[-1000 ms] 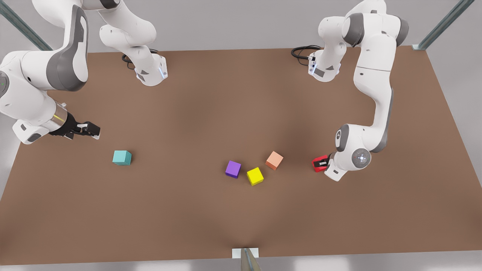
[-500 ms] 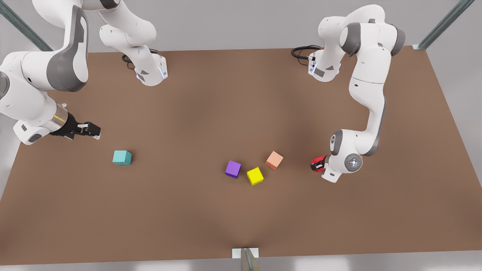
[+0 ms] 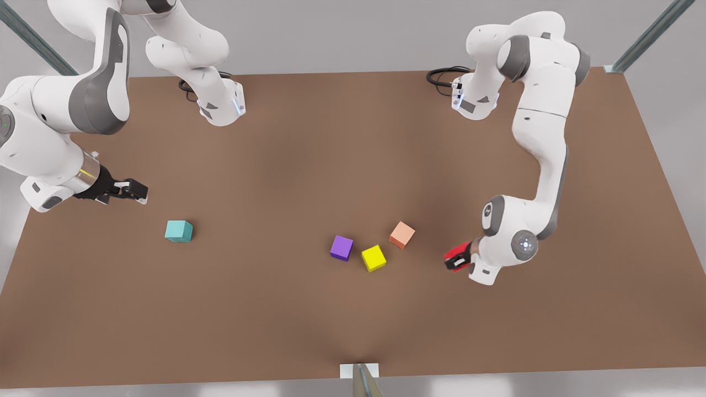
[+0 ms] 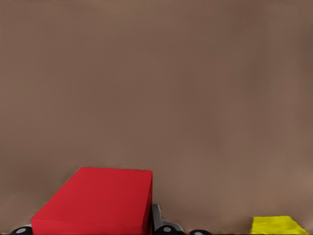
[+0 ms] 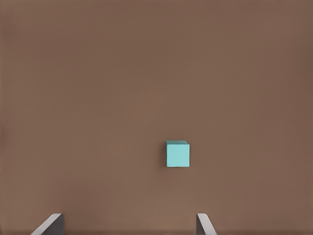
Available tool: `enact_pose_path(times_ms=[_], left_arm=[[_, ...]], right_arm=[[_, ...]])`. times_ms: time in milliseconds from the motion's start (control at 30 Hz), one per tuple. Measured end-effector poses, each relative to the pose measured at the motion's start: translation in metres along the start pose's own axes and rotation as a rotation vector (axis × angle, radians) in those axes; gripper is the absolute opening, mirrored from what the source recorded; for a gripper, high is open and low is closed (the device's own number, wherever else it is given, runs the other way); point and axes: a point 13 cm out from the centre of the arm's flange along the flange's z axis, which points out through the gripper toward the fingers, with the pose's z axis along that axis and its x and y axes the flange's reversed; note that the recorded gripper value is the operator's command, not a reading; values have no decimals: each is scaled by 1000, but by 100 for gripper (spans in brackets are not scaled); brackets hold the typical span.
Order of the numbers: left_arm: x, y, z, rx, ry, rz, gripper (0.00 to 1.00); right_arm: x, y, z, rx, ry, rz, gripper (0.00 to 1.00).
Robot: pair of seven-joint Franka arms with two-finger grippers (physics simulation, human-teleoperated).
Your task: Pick up red wooden cube and pass to hand red wooden cube and place in blue wooden cube
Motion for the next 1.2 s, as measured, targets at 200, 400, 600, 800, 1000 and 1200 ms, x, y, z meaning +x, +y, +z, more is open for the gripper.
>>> enact_pose_path(times_ms=[200,400,600,800,1000,1200], left_arm=[[145,-217,-28,402,358,130,58],[188,-265,-10,639,620,82,55],[208,-290,-11,762,635,160,56],[209,-295,-2,856,642,202,56],[232,-311,1,918,626,291,56],[230,-311,12,975,603,351,56]], right_arm=[[-13,14,40,-55,63,-25,100],[-44,138,173,-727,285,-97,100],[-88,218,191,-1127,93,-370,100],[-99,274,195,-1319,-193,-642,100],[-87,336,184,-1410,-442,-905,100],[-74,354,185,-1430,-632,-1060,100]])
